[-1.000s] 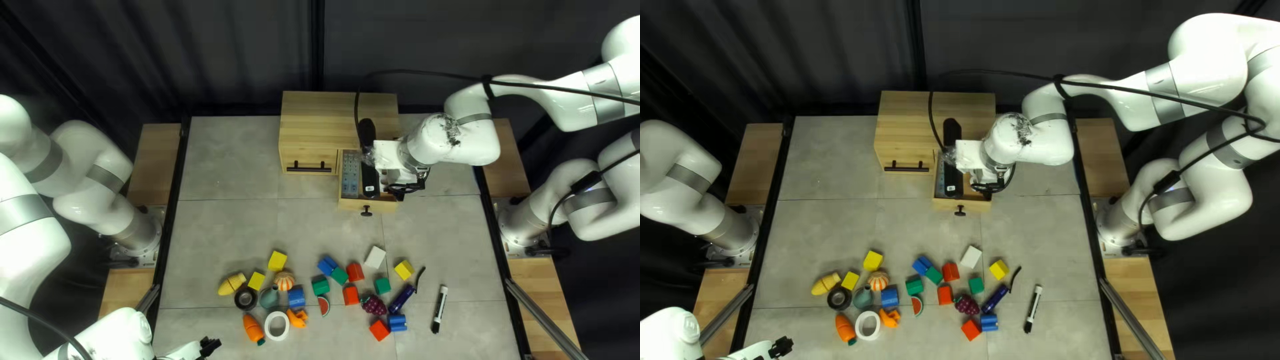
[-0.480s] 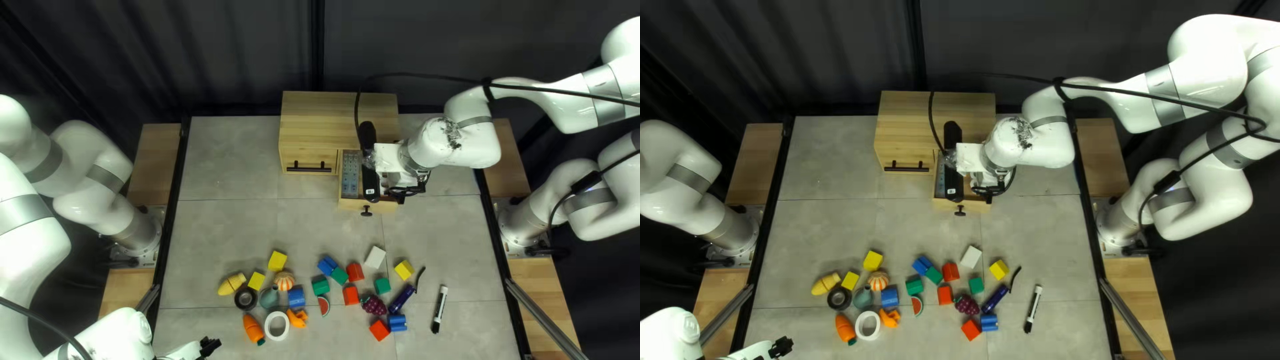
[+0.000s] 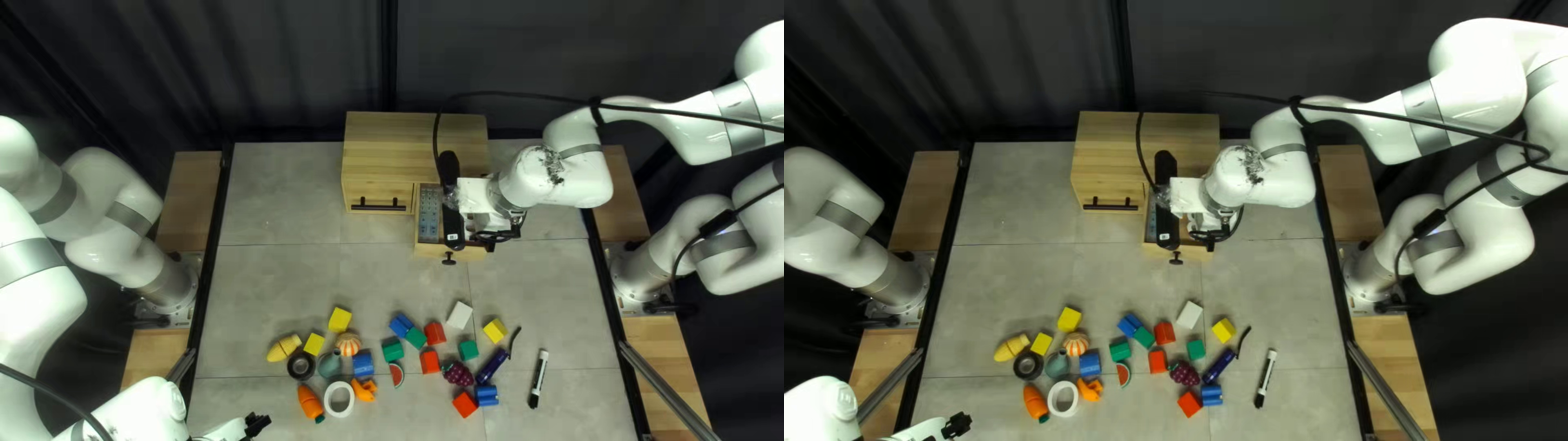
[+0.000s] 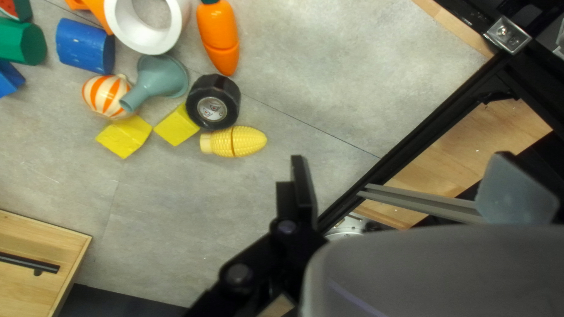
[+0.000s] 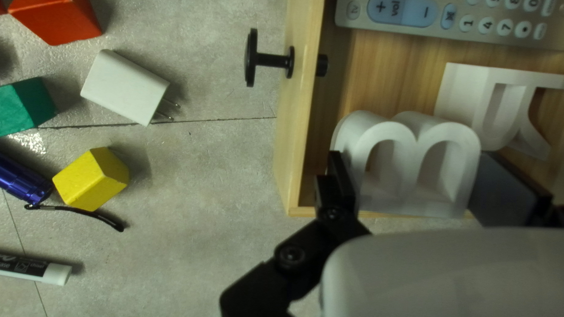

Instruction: Open drawers and place objects into drawer and close

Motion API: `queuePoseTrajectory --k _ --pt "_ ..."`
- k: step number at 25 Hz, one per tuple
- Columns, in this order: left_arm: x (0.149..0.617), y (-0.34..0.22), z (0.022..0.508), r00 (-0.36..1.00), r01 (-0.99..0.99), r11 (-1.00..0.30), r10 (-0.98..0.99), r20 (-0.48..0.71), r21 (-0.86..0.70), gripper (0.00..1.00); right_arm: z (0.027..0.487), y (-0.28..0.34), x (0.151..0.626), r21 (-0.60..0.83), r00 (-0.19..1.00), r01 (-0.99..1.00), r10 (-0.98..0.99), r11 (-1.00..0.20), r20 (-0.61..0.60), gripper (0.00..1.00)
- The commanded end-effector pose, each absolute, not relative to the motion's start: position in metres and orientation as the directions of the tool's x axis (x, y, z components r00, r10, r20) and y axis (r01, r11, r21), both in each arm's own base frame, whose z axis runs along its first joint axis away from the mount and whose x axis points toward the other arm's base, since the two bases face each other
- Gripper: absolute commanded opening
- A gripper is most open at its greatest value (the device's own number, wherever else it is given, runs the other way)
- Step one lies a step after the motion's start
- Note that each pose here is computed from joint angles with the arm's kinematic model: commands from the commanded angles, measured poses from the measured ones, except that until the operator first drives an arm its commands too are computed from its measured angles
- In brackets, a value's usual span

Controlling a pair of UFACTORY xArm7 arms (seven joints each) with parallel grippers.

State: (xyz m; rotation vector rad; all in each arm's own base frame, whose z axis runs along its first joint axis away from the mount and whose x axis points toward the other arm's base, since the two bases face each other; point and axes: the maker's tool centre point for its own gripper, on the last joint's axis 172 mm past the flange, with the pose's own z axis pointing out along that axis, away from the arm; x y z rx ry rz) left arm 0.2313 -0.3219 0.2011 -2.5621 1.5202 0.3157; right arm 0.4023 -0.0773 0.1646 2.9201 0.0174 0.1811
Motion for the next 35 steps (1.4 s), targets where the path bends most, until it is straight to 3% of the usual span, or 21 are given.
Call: queuePoseTrajectory --k 1,2,3,4,8,9,10,11,22,29,30,31,32,35 --pt "0.231 -0.322 0.201 0.466 -0.879 -0.477 -0.848 -0.253 -0.018 1.0 0.165 -0.076 0.403 0.216 0.992 0.0 0.027 -0.976 0.122 0.03" --pt "0.231 -0.322 0.201 0.466 -0.879 -0.477 -0.848 -0.253 -0.018 1.0 0.165 -0.076 0.403 0.216 0.992 0.001 0.028 -0.976 0.122 0.07" --pt "0.231 -0.322 0.201 0.466 -0.879 -0.477 -0.848 -0.253 -0.018 1.0 0.165 -0.075 0.402 0.217 0.992 0.003 0.029 -0.976 0.12 0.22" --pt "0.231 -0.322 0.201 0.466 -0.879 -0.477 -0.848 -0.253 -0.018 1.0 0.165 -0.075 0.402 0.217 0.992 0.003 0.03 -0.976 0.12 1.0" --pt "0.231 -0.322 0.201 0.466 -0.879 -0.477 -0.848 -0.253 -0.018 1.0 0.167 -0.075 0.402 0.219 0.992 0.006 0.033 -0.976 0.12 1.0" --pt "0.231 -0.322 0.201 0.466 -0.879 -0.477 -0.848 -0.253 -0.018 1.0 0.168 -0.074 0.402 0.221 0.992 0.007 0.034 -0.975 0.119 0.09" --pt "0.231 -0.322 0.201 0.466 -0.879 -0.477 -0.848 -0.253 -0.018 1.0 0.169 -0.074 0.402 0.224 0.992 0.008 0.035 -0.975 0.117 0.01" --pt "0.231 -0.322 0.201 0.466 -0.879 -0.477 -0.848 -0.253 -0.018 1.0 0.17 -0.074 0.402 0.227 0.993 0.009 0.037 -0.974 0.116 0.0" --pt "0.231 -0.322 0.201 0.466 -0.879 -0.477 -0.848 -0.253 -0.018 1.0 0.179 -0.067 0.4 0.242 0.99 0.024 0.056 -0.97 0.127 0.0" --pt "0.231 -0.322 0.201 0.466 -0.879 -0.477 -0.848 -0.253 -0.018 1.0 0.192 -0.031 0.406 0.24 0.981 0.11 0.144 -0.964 0.129 0.01" --pt "0.231 -0.322 0.201 0.466 -0.879 -0.477 -0.848 -0.253 -0.018 1.0 0.193 -0.018 0.406 0.231 0.974 0.154 0.187 -0.961 0.127 0.32" --pt "0.231 -0.322 0.201 0.466 -0.879 -0.477 -0.848 -0.253 -0.018 1.0 0.193 -0.015 0.406 0.229 0.972 0.165 0.197 -0.959 0.126 0.81" --pt "0.231 -0.322 0.201 0.466 -0.879 -0.477 -0.848 -0.253 -0.018 1.0 0.195 0.005 0.405 0.22 0.959 0.233 0.261 -0.947 0.111 0.96" --pt "0.231 -0.322 0.201 0.466 -0.879 -0.477 -0.848 -0.253 -0.018 1.0 0.203 0.037 0.403 0.203 0.923 0.358 0.379 -0.911 0.071 1.0"
